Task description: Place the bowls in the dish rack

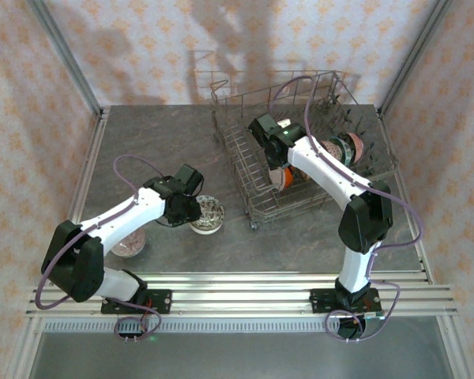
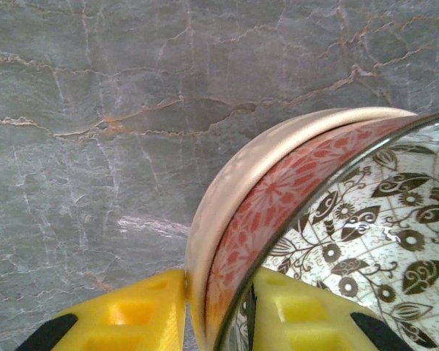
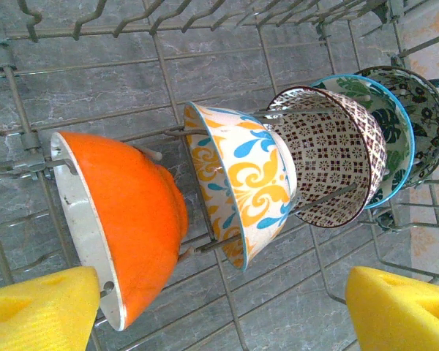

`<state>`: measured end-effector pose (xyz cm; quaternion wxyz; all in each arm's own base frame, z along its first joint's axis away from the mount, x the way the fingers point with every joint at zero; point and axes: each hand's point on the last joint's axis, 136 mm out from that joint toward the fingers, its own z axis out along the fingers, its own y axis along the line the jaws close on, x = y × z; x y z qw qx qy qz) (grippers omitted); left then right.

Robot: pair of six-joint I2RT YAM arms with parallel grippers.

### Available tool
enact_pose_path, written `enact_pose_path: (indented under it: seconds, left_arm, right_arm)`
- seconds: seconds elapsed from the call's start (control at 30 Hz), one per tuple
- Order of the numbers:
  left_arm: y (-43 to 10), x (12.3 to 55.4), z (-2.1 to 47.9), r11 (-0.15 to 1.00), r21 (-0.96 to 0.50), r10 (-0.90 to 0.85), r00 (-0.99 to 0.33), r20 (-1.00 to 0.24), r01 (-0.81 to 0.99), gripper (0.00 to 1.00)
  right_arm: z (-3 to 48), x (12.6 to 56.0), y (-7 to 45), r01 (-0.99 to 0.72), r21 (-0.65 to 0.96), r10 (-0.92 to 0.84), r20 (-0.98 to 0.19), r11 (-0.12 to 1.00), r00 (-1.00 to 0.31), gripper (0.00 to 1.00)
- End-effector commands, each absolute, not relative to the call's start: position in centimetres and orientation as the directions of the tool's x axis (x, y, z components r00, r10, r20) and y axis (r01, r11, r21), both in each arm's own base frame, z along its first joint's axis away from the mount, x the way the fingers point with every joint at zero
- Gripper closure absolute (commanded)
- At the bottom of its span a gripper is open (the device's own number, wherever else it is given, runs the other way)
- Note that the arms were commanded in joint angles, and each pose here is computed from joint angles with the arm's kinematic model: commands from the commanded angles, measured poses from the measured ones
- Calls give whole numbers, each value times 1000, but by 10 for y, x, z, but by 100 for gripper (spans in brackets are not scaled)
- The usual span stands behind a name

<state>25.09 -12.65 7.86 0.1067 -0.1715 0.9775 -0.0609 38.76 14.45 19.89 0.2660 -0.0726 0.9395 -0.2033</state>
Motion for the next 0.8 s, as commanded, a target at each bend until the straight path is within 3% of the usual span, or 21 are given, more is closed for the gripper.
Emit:
enact_pose_path:
  seconds: [0.0, 0.37, 0.77]
  left_arm:
    - [-114, 248, 79, 933, -118, -358, -912, -201, -340, 73]
    - [-105, 243, 84, 945, -65, -327, -923, -205, -320, 68]
    - [-111, 251, 92, 951, -88, -307, -926, -221, -295, 76]
  right_arm:
    - [213, 386, 144, -18, -403, -237, -501, 915, -832, 13]
    - [212, 382, 145, -20, -386, -227, -499, 922, -836, 13]
    - [213, 382, 145, -16, -382, -222, -502, 924, -836, 13]
